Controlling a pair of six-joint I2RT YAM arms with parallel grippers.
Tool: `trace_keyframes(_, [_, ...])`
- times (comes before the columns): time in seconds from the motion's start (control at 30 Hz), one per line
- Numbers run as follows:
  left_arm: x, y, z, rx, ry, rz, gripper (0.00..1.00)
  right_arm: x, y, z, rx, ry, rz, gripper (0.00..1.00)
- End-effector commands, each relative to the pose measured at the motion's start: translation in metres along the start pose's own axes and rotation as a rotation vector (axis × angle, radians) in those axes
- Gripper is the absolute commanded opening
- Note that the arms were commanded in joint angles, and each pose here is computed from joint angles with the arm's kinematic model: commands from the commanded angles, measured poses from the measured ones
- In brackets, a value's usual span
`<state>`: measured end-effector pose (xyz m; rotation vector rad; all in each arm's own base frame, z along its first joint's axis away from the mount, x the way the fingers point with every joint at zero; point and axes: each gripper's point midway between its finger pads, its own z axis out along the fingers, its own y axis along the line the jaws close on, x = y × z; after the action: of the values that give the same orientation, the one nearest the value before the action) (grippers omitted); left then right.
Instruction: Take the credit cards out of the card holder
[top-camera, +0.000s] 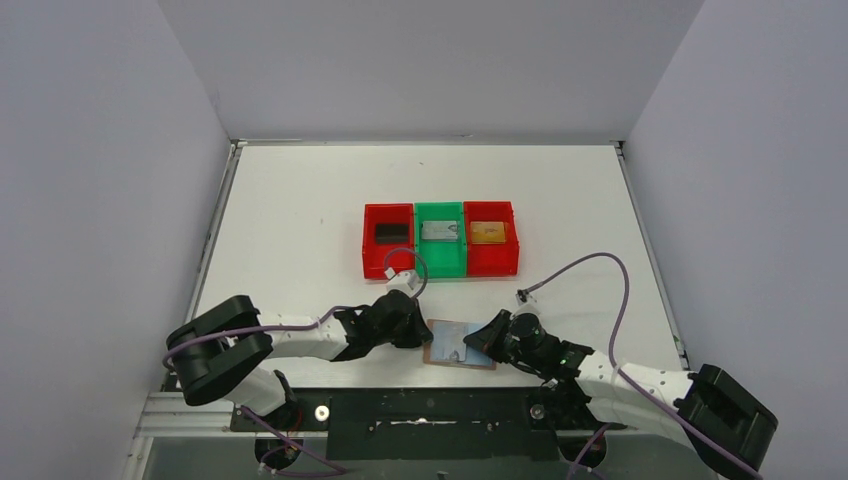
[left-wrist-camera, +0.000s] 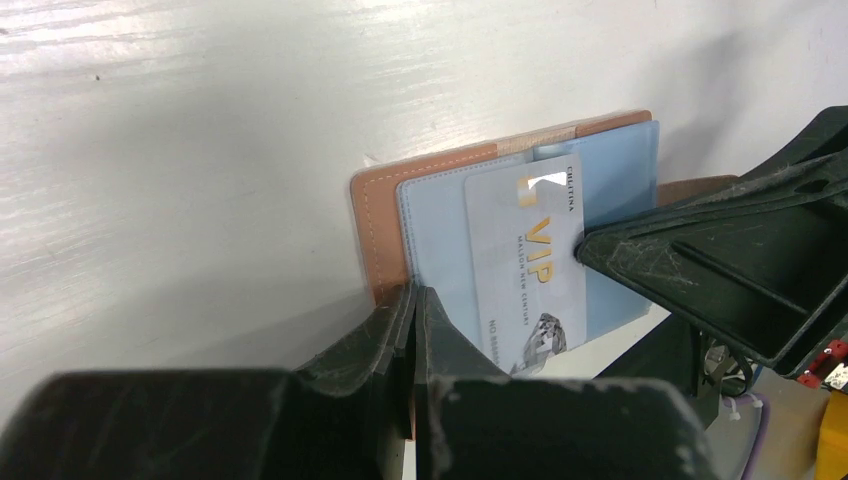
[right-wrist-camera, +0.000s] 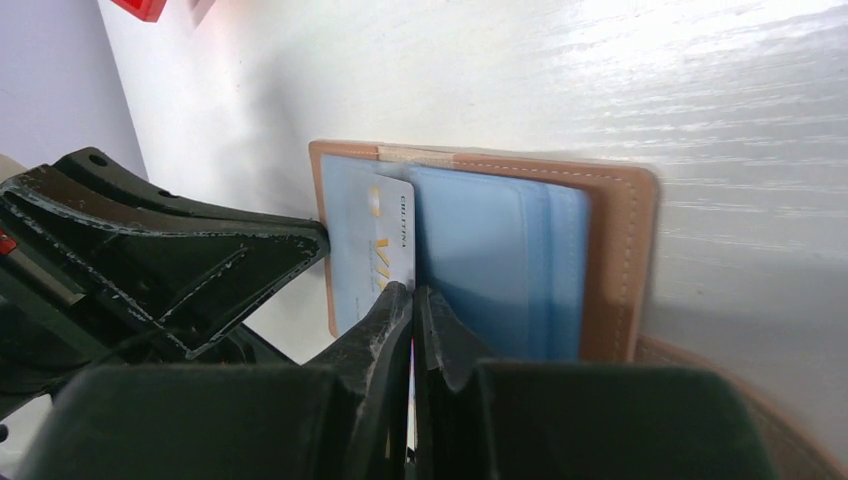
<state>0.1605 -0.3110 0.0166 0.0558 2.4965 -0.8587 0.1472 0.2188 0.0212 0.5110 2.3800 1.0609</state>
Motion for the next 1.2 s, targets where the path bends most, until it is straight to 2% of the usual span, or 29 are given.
trace_keyframes(0.0, [0.017,0.051,-0.009,-0.190,0.067,0.075,0.00,-0.012,0.002,0.000,0.032,-0.047,-0.023,0.00])
trace_keyframes(0.1, [0.012,0.048,-0.012,-0.194,0.054,0.086,0.00,-0.012,0.000,0.001,0.048,-0.047,-0.020,0.00])
trace_keyframes(0.17, [0.005,0.044,-0.015,-0.198,0.039,0.095,0.19,-0.010,0.000,0.003,0.046,-0.038,-0.028,0.00])
trace_keyframes(0.23, [-0.006,0.034,-0.020,-0.185,0.013,0.104,0.33,-0.010,-0.001,0.005,0.059,-0.033,-0.027,0.00])
trace_keyframes(0.43, [-0.033,-0.004,-0.028,-0.088,-0.032,0.132,0.44,-0.009,-0.009,0.008,0.089,-0.034,-0.002,0.00])
trace_keyframes(0.67, [-0.026,-0.051,-0.024,0.112,0.037,0.161,0.45,-0.014,-0.016,0.004,0.138,-0.063,-0.003,0.00])
trace_keyframes(0.8, [-0.015,-0.079,-0.015,0.200,0.108,0.191,0.39,-0.012,-0.009,0.005,0.106,-0.051,-0.012,0.00])
trace_keyframes(1.0, [0.005,-0.042,0.009,0.034,0.154,0.150,0.25,-0.010,-0.013,0.006,0.119,-0.042,-0.007,0.00])
trace_keyframes(1.17, [0.016,-0.014,0.007,-0.050,0.154,0.116,0.18,-0.009,-0.005,0.005,0.067,-0.038,0.015,0.01])
